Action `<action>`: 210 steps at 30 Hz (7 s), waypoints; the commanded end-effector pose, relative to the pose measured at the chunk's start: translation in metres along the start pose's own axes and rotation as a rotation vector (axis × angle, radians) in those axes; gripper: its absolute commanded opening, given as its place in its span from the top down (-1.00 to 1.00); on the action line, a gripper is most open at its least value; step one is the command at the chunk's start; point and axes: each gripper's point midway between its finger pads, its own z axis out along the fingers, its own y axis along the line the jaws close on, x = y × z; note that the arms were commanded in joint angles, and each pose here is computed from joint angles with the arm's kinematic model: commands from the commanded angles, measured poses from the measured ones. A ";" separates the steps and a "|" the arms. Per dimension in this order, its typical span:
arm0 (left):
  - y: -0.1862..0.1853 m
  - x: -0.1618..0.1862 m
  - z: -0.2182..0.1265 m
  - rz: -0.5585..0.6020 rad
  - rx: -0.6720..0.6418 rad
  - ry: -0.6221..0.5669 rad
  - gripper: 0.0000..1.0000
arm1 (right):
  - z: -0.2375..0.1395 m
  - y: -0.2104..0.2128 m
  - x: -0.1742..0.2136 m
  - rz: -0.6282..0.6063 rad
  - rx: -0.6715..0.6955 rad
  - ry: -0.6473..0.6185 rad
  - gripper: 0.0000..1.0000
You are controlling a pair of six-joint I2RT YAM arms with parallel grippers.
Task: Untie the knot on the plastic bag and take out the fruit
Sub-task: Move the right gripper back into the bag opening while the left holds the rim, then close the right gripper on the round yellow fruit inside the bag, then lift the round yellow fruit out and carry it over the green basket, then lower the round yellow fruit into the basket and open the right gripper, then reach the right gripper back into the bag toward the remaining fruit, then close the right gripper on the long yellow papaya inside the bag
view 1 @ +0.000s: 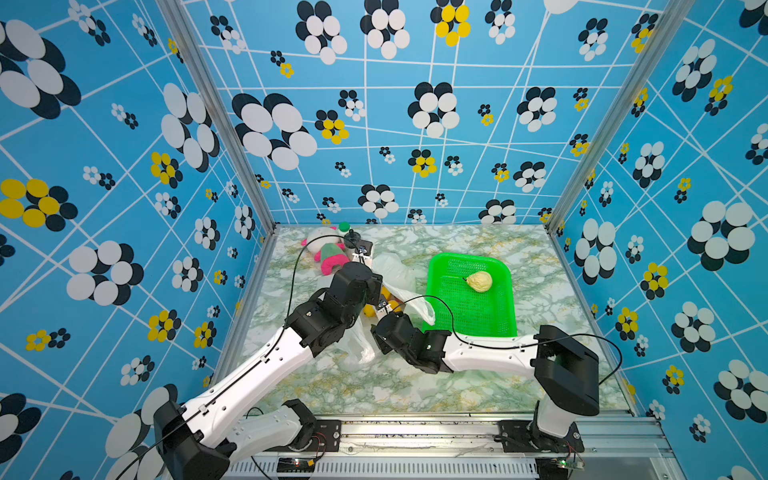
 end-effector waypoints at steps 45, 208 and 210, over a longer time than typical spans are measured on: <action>0.010 0.000 0.001 0.011 -0.041 -0.025 1.00 | -0.055 -0.002 -0.042 0.098 -0.258 -0.088 0.26; -0.015 -0.012 -0.002 -0.011 0.119 -0.032 1.00 | 0.133 -0.020 0.025 0.591 0.226 0.150 -0.54; -0.015 -0.012 -0.003 -0.011 0.120 -0.032 1.00 | 0.128 -0.020 0.021 0.593 0.215 0.142 -0.37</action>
